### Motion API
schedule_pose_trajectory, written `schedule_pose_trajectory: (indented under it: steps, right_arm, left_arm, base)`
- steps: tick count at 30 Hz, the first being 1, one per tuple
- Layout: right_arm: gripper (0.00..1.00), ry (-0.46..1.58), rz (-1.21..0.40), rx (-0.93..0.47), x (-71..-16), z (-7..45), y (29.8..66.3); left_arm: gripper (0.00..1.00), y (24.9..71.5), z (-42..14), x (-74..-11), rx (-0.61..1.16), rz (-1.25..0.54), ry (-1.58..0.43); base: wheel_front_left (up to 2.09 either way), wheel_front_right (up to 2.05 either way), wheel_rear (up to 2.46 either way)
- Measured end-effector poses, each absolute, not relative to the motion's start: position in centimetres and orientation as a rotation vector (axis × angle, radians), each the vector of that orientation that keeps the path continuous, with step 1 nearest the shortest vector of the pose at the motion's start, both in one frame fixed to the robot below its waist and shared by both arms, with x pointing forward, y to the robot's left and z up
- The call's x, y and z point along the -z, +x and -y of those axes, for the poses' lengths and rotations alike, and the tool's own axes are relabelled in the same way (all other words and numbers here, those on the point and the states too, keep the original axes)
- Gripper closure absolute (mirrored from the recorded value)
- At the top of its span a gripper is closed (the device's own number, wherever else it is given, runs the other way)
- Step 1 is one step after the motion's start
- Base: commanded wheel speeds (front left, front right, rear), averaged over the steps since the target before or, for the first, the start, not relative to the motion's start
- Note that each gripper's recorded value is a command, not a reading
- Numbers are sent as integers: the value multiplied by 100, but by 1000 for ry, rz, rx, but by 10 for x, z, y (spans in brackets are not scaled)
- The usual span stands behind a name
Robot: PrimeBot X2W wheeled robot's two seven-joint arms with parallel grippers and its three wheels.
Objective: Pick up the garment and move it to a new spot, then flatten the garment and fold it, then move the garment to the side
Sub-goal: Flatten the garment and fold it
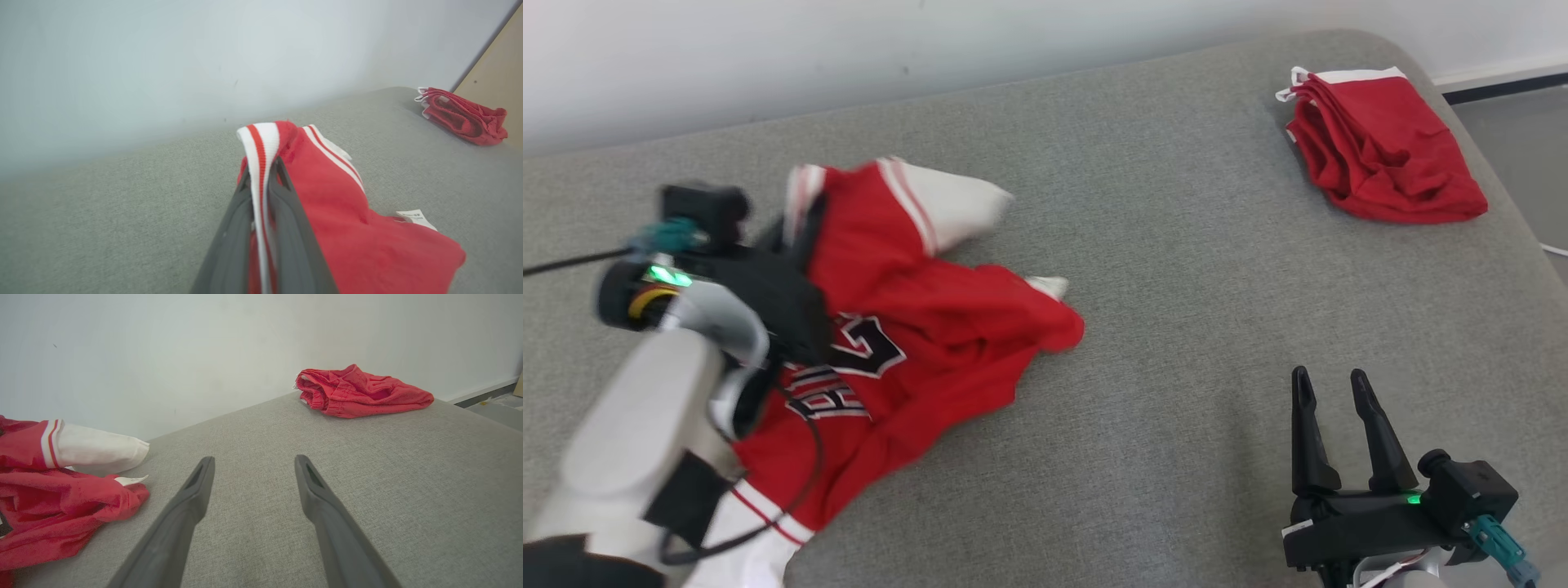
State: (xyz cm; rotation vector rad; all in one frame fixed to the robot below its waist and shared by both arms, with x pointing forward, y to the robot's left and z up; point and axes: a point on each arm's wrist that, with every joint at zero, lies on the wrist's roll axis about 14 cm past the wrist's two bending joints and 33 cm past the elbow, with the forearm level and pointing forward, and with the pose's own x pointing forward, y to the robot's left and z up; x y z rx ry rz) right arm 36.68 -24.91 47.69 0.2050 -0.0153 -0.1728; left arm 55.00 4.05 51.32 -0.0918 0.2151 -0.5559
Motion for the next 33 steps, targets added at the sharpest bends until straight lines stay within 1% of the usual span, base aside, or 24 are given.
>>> schedule_pose_trajectory:
  steps: [4,12,13,14,15,21,28,33]
  right_arm:
    - [0,207,15,155,-477,243,372]
    - [0,199,-3,178,-471,251,372]
    - [0,198,-6,183,-470,252,371]
    - [0,198,-9,188,-469,254,371]
    - [0,198,-12,191,-468,255,371]
    - [0,197,-22,198,-464,257,372]
    - [0,199,-2,173,-471,250,375]
    - [0,204,6,140,-473,239,378]
  left_arm:
    - [100,569,-82,-529,460,-166,-132]
    - [100,591,-141,-515,321,-142,-59]
    - [81,592,-143,-512,315,-140,-60]
    - [55,593,-143,-509,314,-138,-59]
    - [0,594,-143,-506,312,-137,-52]
    - [0,596,-141,-501,309,-96,-40]
    - [0,592,-154,-544,284,46,-29]
    - [0,577,-166,-568,260,122,-23]
  base:
    - [0,0,0]
    - [0,0,0]
    - [0,0,0]
    - [0,0,0]
    - [0,0,0]
    - [0,0,0]
    - [0,0,0]
    - [0,0,0]
